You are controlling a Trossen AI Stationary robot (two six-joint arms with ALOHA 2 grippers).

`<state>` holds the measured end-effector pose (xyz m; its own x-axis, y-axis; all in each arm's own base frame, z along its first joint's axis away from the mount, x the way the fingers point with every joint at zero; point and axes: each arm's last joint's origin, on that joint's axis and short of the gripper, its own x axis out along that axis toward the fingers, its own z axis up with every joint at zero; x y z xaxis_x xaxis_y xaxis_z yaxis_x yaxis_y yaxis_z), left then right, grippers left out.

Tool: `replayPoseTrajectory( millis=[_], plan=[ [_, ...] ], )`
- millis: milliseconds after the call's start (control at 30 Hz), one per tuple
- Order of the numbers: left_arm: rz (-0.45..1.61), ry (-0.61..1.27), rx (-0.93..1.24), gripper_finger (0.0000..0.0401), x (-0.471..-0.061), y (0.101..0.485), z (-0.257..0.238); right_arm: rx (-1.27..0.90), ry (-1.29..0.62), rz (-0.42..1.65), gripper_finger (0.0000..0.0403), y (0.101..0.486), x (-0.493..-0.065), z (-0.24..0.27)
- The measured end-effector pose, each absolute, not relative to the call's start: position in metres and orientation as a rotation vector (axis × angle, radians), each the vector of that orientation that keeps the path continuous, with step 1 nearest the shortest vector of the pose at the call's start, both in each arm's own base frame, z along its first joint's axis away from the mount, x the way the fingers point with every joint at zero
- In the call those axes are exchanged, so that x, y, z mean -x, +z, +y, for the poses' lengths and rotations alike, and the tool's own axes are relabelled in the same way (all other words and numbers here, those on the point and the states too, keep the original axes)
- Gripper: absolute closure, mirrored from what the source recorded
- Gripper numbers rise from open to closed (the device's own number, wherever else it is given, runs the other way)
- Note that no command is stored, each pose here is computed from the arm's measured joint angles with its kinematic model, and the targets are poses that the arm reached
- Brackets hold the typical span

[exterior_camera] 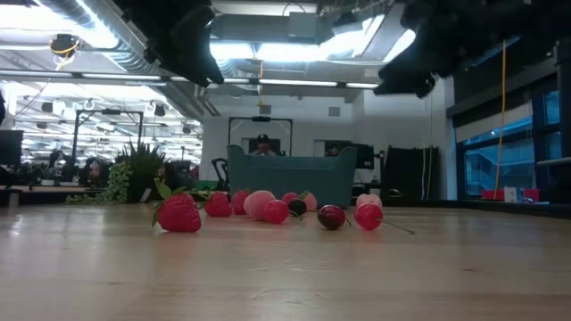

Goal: Pick and placing Produce into tupperware
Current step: Put the peach into the blue bin

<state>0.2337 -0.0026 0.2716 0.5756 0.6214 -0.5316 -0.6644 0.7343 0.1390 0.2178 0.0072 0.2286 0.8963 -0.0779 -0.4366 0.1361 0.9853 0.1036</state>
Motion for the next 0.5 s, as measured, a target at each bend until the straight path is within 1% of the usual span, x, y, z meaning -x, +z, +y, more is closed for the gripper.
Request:
replayPoseTrajectory(
  millis=[200,367,500],
  plan=[
    [0.591,0.754,0.079,0.0156,-0.234,0.272,-0.003,-0.196,-0.119,0.420,0.0159,0.202,-0.210,0.007],
    [0.581,0.753,0.099,0.0156,-0.234,0.272,-0.005,-0.227,-0.128,0.436,0.0159,0.195,-0.207,0.007],
    [0.593,0.725,0.058,0.0156,-0.230,0.263,-0.017,-0.239,-0.128,0.417,0.0159,0.197,-0.208,0.007]
  ],
)
